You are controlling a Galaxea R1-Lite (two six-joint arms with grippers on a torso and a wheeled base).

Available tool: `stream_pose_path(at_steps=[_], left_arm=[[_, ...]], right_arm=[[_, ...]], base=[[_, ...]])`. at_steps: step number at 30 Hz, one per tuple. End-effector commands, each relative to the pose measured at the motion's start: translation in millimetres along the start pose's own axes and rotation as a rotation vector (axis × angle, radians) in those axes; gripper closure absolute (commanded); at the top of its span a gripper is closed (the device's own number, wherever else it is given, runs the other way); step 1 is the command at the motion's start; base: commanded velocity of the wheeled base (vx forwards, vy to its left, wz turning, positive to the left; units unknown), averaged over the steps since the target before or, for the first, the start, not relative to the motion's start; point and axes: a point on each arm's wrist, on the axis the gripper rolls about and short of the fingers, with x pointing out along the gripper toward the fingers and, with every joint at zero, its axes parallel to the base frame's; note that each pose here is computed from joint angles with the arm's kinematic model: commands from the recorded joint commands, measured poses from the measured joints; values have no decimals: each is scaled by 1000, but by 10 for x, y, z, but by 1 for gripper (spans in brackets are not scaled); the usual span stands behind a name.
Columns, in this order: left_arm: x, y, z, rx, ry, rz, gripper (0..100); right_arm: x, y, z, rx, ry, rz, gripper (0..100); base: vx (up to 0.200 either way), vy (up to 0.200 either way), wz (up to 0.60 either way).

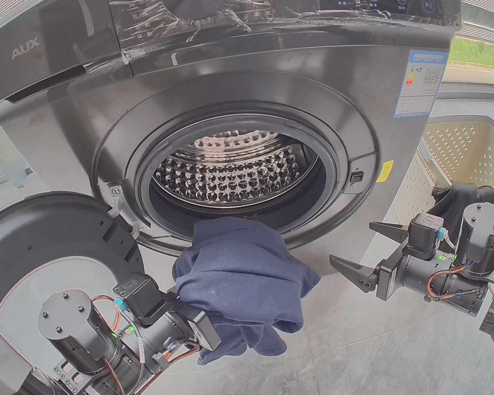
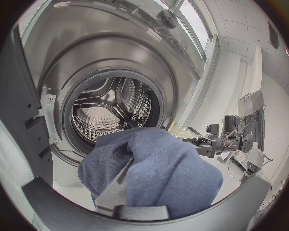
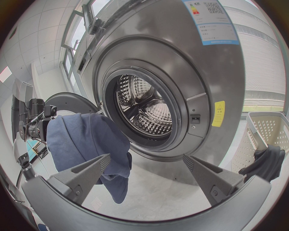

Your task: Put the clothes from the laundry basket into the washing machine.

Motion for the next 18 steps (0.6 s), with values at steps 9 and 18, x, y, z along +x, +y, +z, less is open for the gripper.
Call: stream_pose_path(at_steps=[9,18], left_arm=[[32,13,-64,-4,23,3,100],[30,7,-80,0,31,2,100]], right_arm=[[2,4,-17,0,7,2,0],[2,4,-17,1,7,2,0]], base=[[111,0,0],[44,0,0]])
